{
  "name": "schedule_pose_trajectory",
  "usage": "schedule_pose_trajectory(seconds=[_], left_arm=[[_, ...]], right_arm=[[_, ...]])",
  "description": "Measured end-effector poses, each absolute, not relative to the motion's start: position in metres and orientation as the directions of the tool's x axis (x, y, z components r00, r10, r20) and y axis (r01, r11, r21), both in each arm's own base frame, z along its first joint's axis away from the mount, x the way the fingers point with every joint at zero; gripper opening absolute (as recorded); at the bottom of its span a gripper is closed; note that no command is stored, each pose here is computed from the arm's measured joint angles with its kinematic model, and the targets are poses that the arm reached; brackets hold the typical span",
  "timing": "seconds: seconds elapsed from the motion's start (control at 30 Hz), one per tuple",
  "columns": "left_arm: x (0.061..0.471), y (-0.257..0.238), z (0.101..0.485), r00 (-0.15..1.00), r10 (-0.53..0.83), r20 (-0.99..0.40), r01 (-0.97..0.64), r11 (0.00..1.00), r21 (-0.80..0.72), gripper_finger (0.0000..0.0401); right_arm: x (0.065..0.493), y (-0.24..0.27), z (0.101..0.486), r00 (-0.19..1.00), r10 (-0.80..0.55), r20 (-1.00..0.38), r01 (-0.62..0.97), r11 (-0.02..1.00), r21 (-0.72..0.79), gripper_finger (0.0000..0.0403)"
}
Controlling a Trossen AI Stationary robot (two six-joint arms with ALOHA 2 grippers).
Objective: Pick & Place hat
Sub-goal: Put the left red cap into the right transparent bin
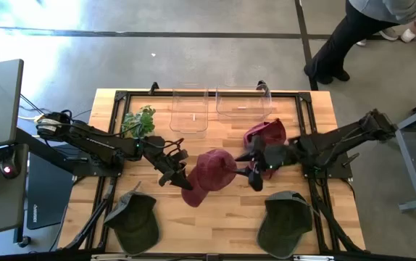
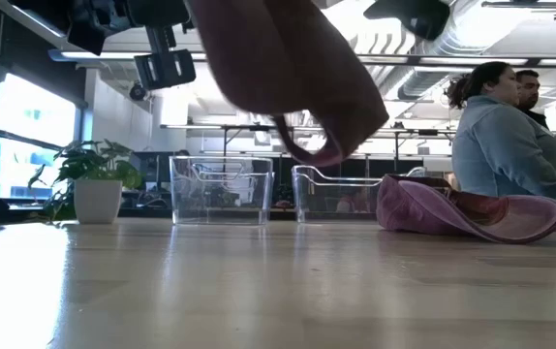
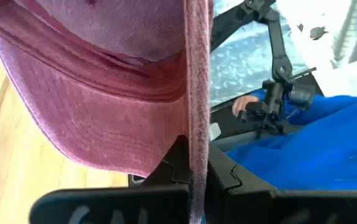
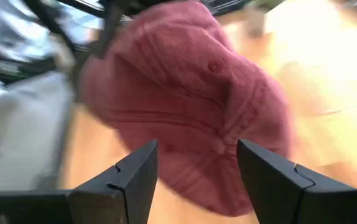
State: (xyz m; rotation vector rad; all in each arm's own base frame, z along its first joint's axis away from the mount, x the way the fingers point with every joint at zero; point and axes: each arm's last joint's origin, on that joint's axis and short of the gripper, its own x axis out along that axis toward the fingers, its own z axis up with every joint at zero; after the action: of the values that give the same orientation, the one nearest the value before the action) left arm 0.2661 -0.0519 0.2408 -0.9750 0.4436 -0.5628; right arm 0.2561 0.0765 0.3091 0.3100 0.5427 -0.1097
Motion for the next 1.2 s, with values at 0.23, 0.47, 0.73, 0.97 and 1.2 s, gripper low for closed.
schedule_pose_trajectory(seconds=[0.23, 0.47, 0.73, 0.97, 1.2], left_arm=[[0.266, -0.052, 0.241, 0.778, -0.619, -0.102, 0.251, 0.455, -0.854, 0.0], [0.266, -0.052, 0.241, 0.779, -0.619, -0.101, 0.255, 0.46, -0.851, 0.0], [0.266, -0.052, 0.241, 0.78, -0.617, -0.101, 0.254, 0.461, -0.85, 0.0], [0.266, -0.052, 0.241, 0.776, -0.622, -0.101, 0.259, 0.461, -0.849, 0.0], [0.266, -0.052, 0.241, 0.768, -0.632, -0.1, 0.265, 0.456, -0.85, 0.0]], right_arm=[[0.275, 0.105, 0.287, 0.812, -0.185, -0.554, 0.301, 0.945, 0.125, 0.0214], [0.294, 0.101, 0.262, 0.763, -0.246, -0.598, 0.396, 0.909, 0.131, 0.0242], [0.3, 0.093, 0.261, 0.751, -0.395, -0.53, 0.481, 0.876, 0.029, 0.0245], [0.309, 0.08, 0.263, 0.781, -0.294, -0.551, 0.343, 0.939, -0.015, 0.0245], [0.317, 0.059, 0.264, 0.793, -0.229, -0.564, 0.264, 0.964, -0.021, 0.0236]])
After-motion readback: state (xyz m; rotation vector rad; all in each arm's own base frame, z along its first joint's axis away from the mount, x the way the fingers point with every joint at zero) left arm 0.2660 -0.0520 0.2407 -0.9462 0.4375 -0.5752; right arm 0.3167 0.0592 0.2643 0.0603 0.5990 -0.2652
